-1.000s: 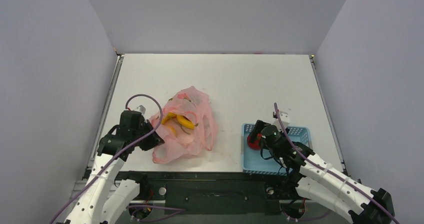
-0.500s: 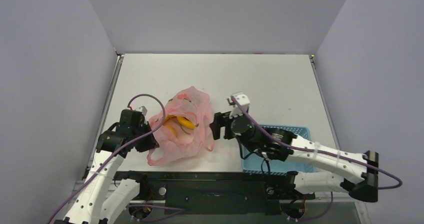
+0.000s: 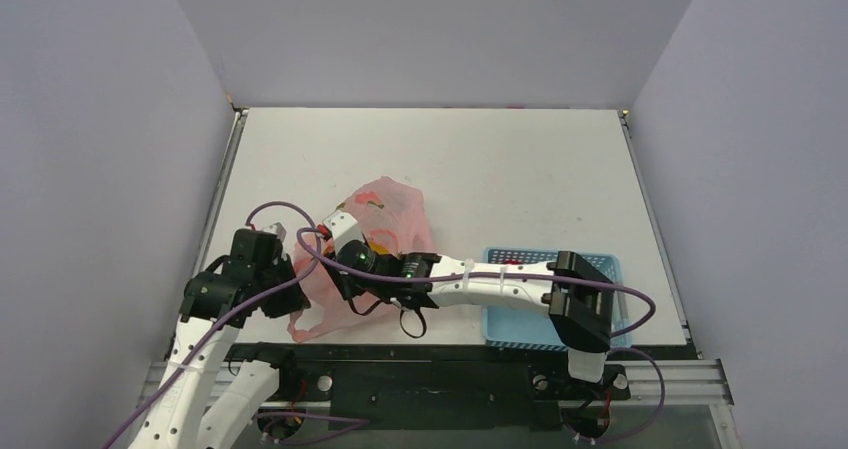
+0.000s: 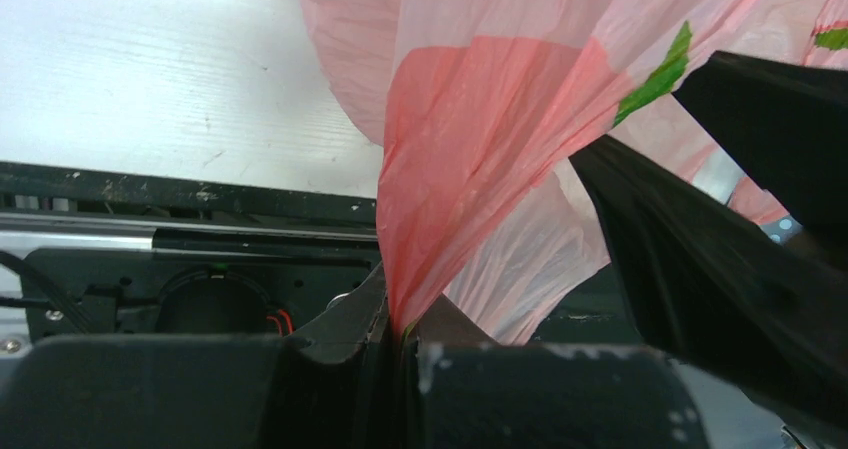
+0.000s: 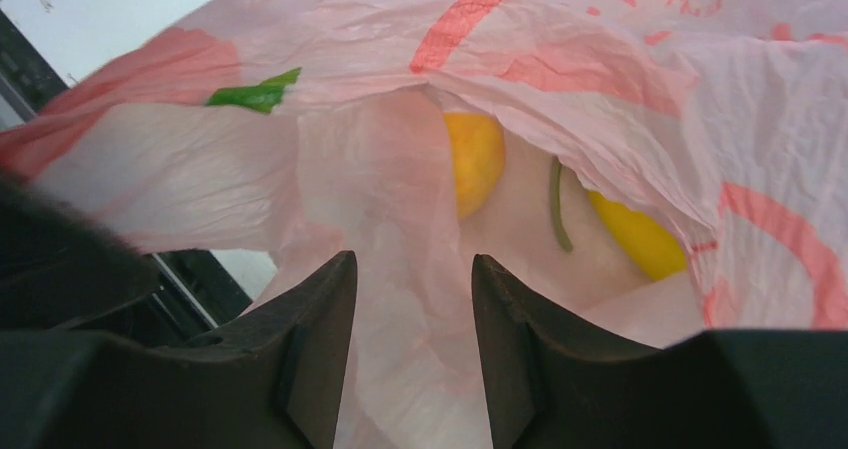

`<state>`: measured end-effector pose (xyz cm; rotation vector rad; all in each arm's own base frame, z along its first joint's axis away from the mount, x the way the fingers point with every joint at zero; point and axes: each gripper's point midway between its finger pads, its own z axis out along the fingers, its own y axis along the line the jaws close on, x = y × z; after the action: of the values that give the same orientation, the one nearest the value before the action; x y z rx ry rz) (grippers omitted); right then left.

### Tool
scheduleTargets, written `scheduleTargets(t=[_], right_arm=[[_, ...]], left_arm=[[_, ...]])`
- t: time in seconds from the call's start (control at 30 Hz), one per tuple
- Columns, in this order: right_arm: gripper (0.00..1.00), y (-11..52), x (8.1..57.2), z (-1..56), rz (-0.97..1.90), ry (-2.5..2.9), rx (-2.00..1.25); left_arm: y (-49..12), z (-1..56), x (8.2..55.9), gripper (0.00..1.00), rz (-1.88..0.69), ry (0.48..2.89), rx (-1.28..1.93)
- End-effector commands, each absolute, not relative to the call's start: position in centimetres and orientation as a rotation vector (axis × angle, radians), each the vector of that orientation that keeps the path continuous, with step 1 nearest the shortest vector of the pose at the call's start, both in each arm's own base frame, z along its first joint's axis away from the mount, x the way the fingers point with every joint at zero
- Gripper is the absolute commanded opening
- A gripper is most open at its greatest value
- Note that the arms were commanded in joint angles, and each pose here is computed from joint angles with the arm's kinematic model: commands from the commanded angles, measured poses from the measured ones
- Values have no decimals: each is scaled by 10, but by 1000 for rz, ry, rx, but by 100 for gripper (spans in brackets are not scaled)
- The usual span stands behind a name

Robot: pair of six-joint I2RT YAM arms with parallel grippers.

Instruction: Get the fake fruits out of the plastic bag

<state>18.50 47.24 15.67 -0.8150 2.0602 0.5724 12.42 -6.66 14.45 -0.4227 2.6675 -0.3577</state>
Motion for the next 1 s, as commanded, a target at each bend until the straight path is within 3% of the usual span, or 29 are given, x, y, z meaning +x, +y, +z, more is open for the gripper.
scheduleTargets(t=[0.0,0.17,0.5,0.77,0.87,0.97], right_arm=[[41,498,197,174,600,1968,-827],[36,502,212,144,591,2000,-815],[37,514,239,126,797,2040,-659],[37,511,245,93,757,2085,-683],[47,516,239,82,776,2099,-728],[64,514,243,62,733,2122,-737]], left_arm=[[-59,161,118,0,-311,2659,-446],[-55,161,114,0,-266,2682,-463],[-60,153,115,0,-246,2750,-438],[-63,196,132,0,-304,2618,-415],[-61,204,133,0,-283,2615,-421],[-61,204,134,0,-276,2628,-415]])
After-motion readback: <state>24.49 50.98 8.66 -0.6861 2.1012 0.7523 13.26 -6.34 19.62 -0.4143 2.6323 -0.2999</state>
